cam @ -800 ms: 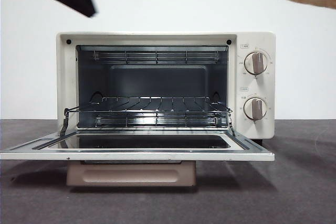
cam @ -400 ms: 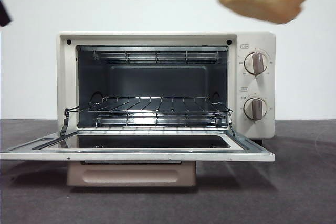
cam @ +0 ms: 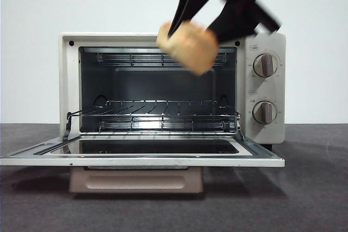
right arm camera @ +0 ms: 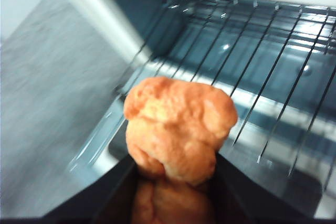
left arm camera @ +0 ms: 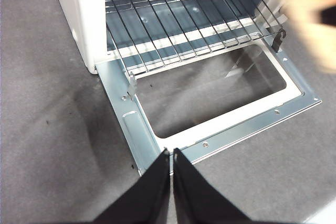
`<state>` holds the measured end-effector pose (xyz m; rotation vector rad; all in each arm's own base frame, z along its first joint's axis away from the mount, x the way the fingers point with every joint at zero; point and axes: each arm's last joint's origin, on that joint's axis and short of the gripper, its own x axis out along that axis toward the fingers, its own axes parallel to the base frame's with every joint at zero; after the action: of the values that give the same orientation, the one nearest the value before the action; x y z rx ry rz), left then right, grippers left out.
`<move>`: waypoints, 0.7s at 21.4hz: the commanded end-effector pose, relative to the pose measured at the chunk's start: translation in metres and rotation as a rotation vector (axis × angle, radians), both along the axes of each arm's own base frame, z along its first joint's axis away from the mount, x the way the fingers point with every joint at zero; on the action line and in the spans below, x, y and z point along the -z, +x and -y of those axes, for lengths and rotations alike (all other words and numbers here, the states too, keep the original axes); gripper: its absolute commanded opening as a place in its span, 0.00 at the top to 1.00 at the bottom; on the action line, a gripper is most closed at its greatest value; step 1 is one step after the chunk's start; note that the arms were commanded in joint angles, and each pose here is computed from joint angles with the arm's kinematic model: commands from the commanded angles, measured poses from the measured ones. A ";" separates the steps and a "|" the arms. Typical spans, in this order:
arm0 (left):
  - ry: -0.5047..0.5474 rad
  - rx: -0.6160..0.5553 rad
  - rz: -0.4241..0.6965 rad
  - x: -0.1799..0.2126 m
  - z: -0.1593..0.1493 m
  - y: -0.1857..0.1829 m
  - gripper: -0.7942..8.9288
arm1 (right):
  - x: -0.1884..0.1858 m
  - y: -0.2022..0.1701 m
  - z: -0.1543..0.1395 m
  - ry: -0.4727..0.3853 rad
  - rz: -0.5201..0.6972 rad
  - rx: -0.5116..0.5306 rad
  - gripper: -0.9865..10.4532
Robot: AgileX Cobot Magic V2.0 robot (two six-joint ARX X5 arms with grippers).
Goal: The left arm flap open the oven, the right arm pick bread and place it into oven, the left arm flap close the oven
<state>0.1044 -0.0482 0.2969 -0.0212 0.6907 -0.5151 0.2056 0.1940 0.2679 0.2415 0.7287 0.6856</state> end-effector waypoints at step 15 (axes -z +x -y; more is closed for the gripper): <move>0.002 0.000 -0.007 -0.001 0.000 0.000 0.90 | 0.051 0.050 -0.035 -0.040 0.149 0.330 0.75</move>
<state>0.1036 -0.0479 0.2958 -0.0195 0.7056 -0.5134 0.2528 0.2237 0.2162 0.2500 0.5527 0.3736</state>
